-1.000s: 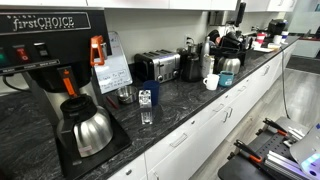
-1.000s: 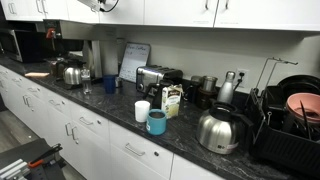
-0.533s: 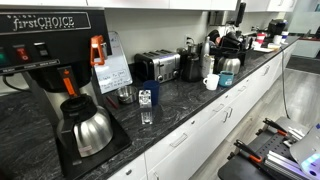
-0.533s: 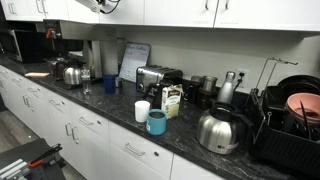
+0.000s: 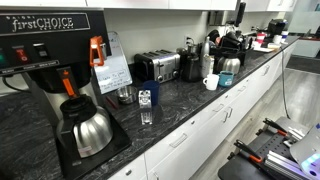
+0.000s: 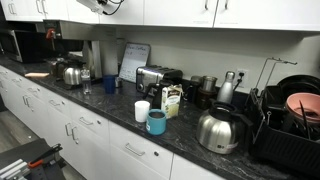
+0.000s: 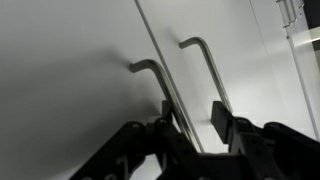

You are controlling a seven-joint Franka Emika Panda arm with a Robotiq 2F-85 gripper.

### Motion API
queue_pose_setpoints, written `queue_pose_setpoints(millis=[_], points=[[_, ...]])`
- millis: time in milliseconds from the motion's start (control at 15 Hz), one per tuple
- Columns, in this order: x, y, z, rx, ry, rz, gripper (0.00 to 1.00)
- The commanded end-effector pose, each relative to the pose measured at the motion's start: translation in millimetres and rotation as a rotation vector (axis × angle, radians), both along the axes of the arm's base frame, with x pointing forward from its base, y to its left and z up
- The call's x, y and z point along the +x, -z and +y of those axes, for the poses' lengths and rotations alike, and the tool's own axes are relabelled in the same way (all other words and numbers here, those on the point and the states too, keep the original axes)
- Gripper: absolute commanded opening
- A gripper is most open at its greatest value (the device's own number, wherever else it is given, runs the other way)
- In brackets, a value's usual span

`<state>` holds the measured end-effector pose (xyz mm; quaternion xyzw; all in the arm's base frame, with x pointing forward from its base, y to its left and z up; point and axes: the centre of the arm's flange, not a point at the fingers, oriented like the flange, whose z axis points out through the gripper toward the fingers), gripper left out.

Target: Open the third from last cabinet door

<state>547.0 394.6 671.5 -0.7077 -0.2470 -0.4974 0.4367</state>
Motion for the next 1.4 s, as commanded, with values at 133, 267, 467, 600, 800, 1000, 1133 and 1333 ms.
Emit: queue_pose_setpoints(millis=[133,267,467,600,800,1000,1133,1333], points=[[7.0,3.1,0.9,0.043,-0.006,-0.017,0.02],[7.3,2.8,0.2,0.037,-0.005,-0.042,0.04],[8.1,1.2,-1.5,0.036,-0.004,-0.059,0.05],[6.4,0.7,-2.7,0.033,-0.011,-0.069,0.04],[2.3,1.4,-5.4,0.044,-0.008,-0.065,0.04],[-1.6,2.8,-7.8,0.051,-0.004,-0.061,0.04],[-4.1,3.5,-9.3,0.055,-0.006,-0.061,0.04],[-6.6,4.5,-11.2,0.06,-0.011,-0.058,0.04]])
